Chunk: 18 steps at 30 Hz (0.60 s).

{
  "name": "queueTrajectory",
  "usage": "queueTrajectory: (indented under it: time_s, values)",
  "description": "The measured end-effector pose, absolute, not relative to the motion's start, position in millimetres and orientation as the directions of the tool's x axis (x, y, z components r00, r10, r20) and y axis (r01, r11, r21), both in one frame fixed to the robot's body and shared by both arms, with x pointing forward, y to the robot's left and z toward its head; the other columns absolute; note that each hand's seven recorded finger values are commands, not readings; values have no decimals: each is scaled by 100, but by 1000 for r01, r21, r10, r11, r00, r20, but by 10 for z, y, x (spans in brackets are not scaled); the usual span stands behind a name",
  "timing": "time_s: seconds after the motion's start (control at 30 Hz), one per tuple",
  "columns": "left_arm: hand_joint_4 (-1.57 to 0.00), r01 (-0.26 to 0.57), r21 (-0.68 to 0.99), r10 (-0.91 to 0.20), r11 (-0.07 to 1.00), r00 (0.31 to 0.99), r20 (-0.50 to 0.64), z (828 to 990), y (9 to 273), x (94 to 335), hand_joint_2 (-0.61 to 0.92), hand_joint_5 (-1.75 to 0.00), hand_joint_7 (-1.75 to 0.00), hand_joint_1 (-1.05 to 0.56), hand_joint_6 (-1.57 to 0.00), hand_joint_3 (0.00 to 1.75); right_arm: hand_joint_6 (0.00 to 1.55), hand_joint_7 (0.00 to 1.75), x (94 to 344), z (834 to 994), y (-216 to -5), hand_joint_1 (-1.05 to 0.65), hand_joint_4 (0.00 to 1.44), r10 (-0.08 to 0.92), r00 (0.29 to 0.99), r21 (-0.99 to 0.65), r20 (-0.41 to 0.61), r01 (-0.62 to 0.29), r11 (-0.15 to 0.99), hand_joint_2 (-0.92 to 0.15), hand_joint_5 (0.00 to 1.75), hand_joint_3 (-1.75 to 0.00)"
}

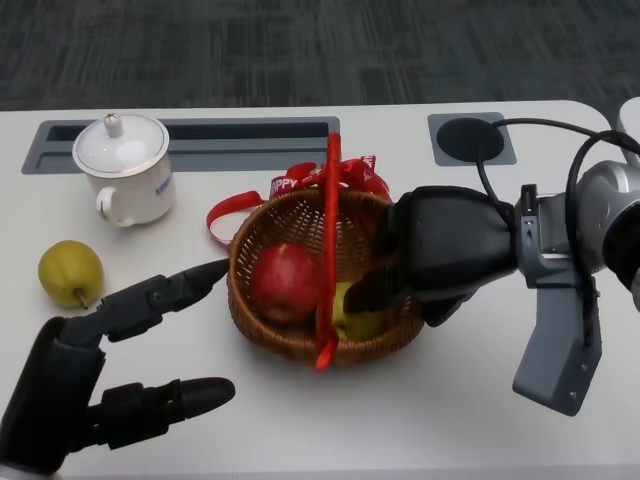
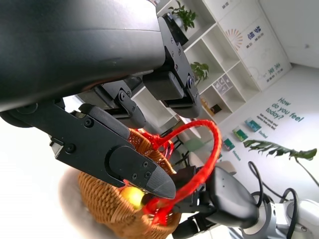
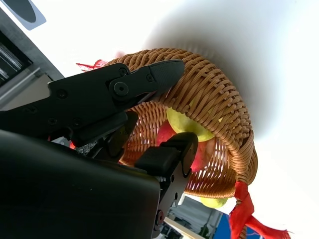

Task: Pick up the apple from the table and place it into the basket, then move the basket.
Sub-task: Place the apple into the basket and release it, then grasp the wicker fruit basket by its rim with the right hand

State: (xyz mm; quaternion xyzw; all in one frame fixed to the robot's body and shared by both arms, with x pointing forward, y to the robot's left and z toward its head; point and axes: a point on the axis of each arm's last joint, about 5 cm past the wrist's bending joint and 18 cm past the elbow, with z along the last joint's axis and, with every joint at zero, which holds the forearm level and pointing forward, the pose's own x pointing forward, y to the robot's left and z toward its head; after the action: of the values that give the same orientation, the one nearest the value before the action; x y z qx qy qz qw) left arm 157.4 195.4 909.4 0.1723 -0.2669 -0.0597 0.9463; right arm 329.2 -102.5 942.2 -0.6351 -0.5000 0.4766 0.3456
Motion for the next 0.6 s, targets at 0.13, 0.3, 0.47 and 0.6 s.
queueTrajectory:
  time_s: [0.13, 0.3, 0.47, 0.6]
  values:
    - [-86, 17, 342, -196, 940, 846, 496, 9102, 1922, 1573, 78, -2, 0, -43, -74, 0, 97, 3, 3301, 9474, -1008, -66, 107, 946, -12, -898, -323, 318, -303, -91, 3, -1]
    - [-89, 13, 325, -185, 946, 844, 503, 9104, 1903, 1570, 78, -3, 0, -43, -74, 0, 101, 3, 3280, 9474, -1006, -66, 110, 920, -102, -891, -377, 310, -331, -90, 3, -1]
    - [-91, 3, 317, -173, 949, 842, 511, 9118, 1914, 1568, 80, -3, 0, -46, -74, 1, 110, 5, 3249, 9417, -1055, -68, 120, 904, -168, -896, -393, 289, -336, -91, 6, -1]
    - [-91, -10, 311, -161, 950, 840, 518, 9129, 1941, 1581, 80, -2, 0, -46, -74, 0, 110, 2, 3244, 9400, -1100, -66, 120, 905, -164, -899, -392, 275, -340, -90, 4, -1]
